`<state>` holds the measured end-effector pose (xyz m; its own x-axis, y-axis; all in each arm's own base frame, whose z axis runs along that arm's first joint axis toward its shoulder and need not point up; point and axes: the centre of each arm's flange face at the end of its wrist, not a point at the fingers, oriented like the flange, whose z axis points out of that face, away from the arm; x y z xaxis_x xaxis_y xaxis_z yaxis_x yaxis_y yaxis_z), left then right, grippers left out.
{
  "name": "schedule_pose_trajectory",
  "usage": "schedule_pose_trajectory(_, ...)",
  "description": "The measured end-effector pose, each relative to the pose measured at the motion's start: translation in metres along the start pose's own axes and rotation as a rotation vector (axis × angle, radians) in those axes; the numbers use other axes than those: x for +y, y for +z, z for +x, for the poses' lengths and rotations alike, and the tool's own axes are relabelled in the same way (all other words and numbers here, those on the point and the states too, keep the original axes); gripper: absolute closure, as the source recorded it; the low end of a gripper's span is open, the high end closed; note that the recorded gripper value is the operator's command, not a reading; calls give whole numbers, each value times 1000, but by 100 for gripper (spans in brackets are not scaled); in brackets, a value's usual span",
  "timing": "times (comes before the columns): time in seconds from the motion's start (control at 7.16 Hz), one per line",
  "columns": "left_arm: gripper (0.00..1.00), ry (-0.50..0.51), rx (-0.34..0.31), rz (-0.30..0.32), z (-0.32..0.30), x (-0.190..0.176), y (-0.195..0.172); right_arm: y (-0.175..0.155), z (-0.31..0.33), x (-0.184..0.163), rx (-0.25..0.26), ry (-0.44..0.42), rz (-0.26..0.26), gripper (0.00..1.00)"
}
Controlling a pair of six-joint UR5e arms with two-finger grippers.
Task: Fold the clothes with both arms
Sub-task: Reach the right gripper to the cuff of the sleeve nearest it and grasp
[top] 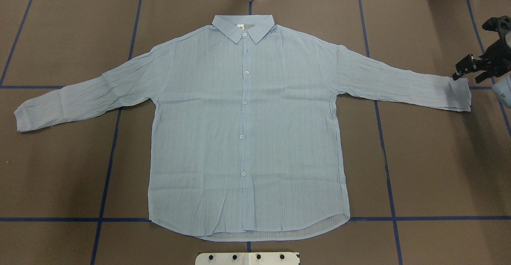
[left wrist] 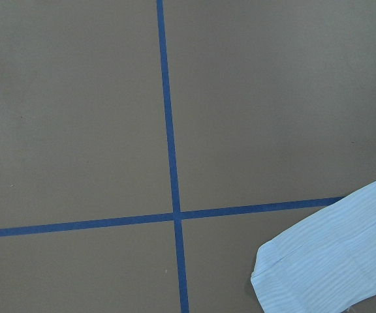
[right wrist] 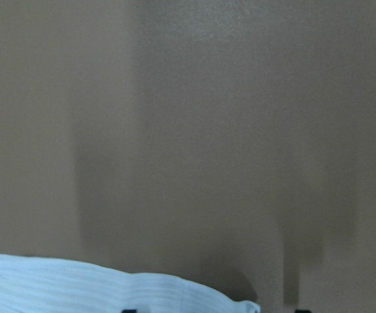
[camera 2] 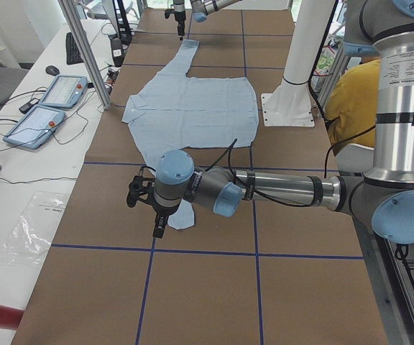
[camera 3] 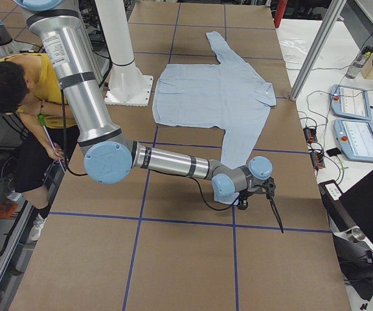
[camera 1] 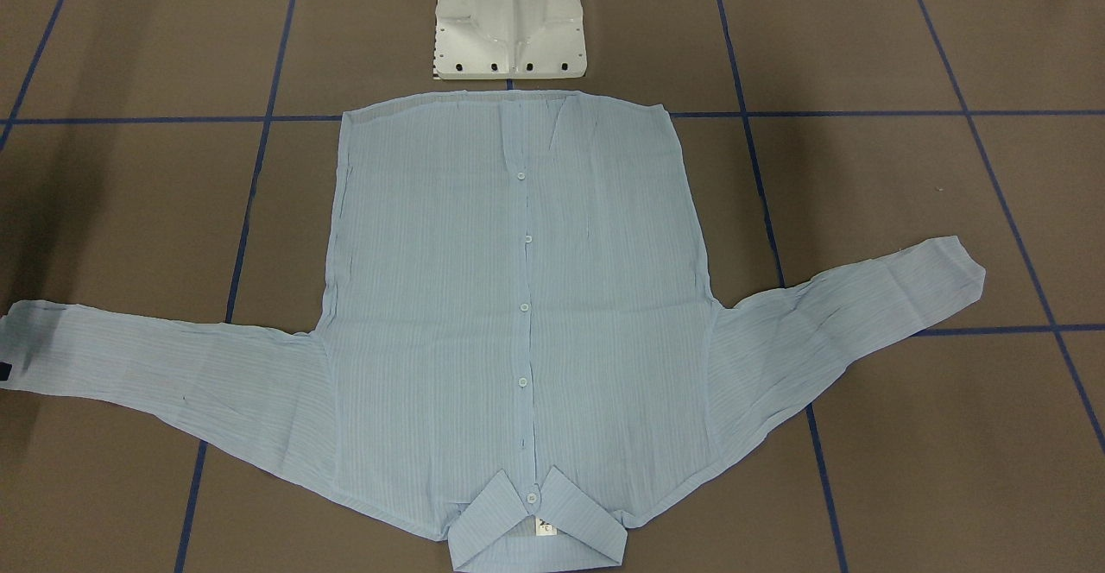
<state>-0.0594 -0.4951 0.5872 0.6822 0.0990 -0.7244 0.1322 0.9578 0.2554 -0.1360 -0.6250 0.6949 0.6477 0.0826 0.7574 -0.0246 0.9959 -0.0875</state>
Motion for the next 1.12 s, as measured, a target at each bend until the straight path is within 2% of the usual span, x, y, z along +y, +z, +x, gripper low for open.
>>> schedule_pose_trajectory(0.14, 0, 1, 0, 0, 0, 0, 0, 2, 3, 1, 2, 5, -3, 35)
schedule_pose_trajectory(0.28, 0, 1, 0, 1, 0, 0, 0, 3, 5, 1, 4, 8, -6, 45)
schedule_pose_trajectory(0.56, 0, 1, 0, 1, 0, 0, 0, 4, 6, 1, 5, 10, -8, 100)
schedule_pose_trajectory(1.12, 0, 1, -1, 0, 0, 0, 0, -1, -4, -3, -10, 12, -5, 100)
